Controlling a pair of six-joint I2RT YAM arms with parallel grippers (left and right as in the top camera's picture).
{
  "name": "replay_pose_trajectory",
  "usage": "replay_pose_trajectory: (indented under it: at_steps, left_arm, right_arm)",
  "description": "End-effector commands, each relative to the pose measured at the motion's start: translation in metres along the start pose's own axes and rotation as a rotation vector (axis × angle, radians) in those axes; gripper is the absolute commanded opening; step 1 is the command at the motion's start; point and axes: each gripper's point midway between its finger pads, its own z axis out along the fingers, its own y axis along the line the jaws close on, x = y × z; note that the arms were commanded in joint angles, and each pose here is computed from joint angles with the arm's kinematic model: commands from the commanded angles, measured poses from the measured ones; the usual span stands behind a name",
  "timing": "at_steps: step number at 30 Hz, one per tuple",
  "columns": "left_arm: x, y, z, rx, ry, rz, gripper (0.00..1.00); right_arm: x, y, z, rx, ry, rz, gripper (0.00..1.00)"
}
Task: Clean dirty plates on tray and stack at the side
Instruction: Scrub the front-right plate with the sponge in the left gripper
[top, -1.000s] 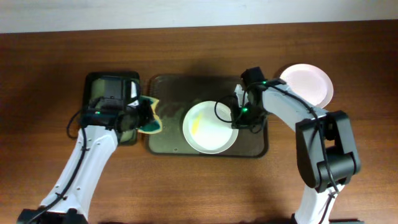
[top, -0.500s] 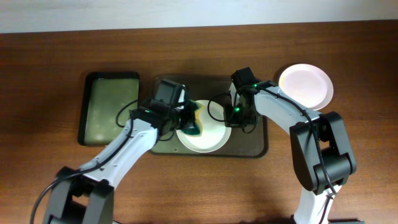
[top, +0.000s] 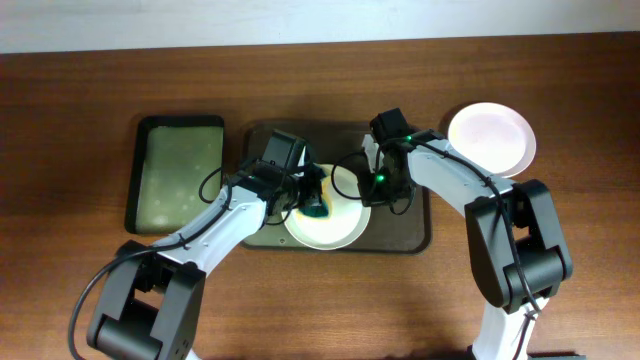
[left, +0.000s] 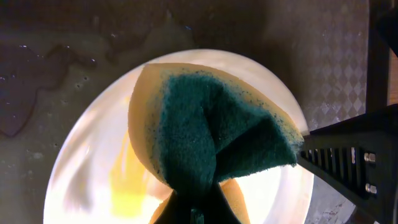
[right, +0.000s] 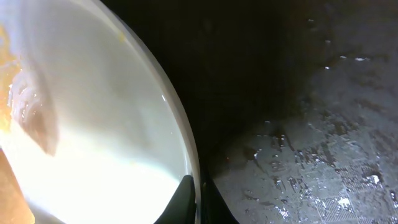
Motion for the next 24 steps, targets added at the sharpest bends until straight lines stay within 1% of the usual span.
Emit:
replay_pose_trajectory:
  at_steps: [1,3,5,7,8,9,10,11,12,13,14,15,16,18,21,23,24]
  left_arm:
    - [0.006,0.001,0.010,0.009,0.034,-0.045,0.00]
    - [0.014,0.004,0.020,0.006,0.070,-0.054,0.00]
    - [0.022,-0.001,0.024,0.046,0.110,-0.060,0.00]
    - [0.022,-0.001,0.025,0.045,0.112,-0.060,0.00]
    - [0.022,-0.001,0.025,0.045,0.112,-0.060,0.00]
    - [0.023,-0.001,0.026,0.044,0.113,-0.060,0.00]
    - [0.023,0.000,0.026,0.042,0.116,-0.060,0.00]
    - [0.024,0.002,0.028,0.036,0.119,-0.062,0.00]
    - [0.025,0.006,0.031,0.016,0.119,-0.063,0.00]
    - [0.026,0.014,0.035,-0.020,0.114,-0.064,0.00]
    - [0.026,0.022,0.038,-0.060,0.109,-0.065,0.00]
    - [0.026,0.034,0.038,-0.125,0.095,-0.061,0.00]
    - [0.023,0.048,0.035,-0.195,0.077,-0.057,0.00]
    - [0.019,0.060,0.033,-0.255,0.054,-0.046,0.00]
    - [0.005,0.071,0.022,-0.297,0.013,0.011,0.00]
    - [-0.011,0.081,0.004,-0.362,-0.048,0.037,0.00]
    - [-0.026,0.090,-0.018,-0.445,-0.118,0.056,0.00]
  right_arm:
    - [0.009,0.000,0.009,0.015,0.035,-0.063,0.04]
    - [0.009,0.000,0.009,0.015,0.035,-0.063,0.04]
    - [0.008,0.000,0.009,0.016,0.031,-0.052,0.04]
    - [0.007,-0.002,0.009,0.030,0.026,0.056,0.05]
    - [0.009,-0.002,0.009,0.028,0.033,0.078,0.18]
    - [0.014,-0.002,0.009,0.029,0.051,0.084,0.37]
    - [0.016,-0.002,0.009,0.030,0.060,0.087,0.45]
    - [0.020,-0.003,0.009,0.035,0.076,0.112,0.49]
    - [0.022,-0.003,0.009,0.037,0.083,0.136,0.49]
    - [0.023,-0.003,0.008,0.039,0.088,0.152,0.45]
    - [0.024,-0.004,0.008,0.043,0.090,0.168,0.32]
    - [0.024,-0.004,0.008,0.044,0.091,0.171,0.13]
    - [0.024,-0.004,0.008,0.044,0.091,0.171,0.05]
    - [0.024,-0.004,0.008,0.046,0.091,0.171,0.04]
    - [0.024,-0.014,0.008,0.100,0.083,0.169,0.04]
    - [0.025,-0.015,0.007,0.108,0.085,0.169,0.04]
    - [0.025,-0.015,0.007,0.109,0.085,0.169,0.04]
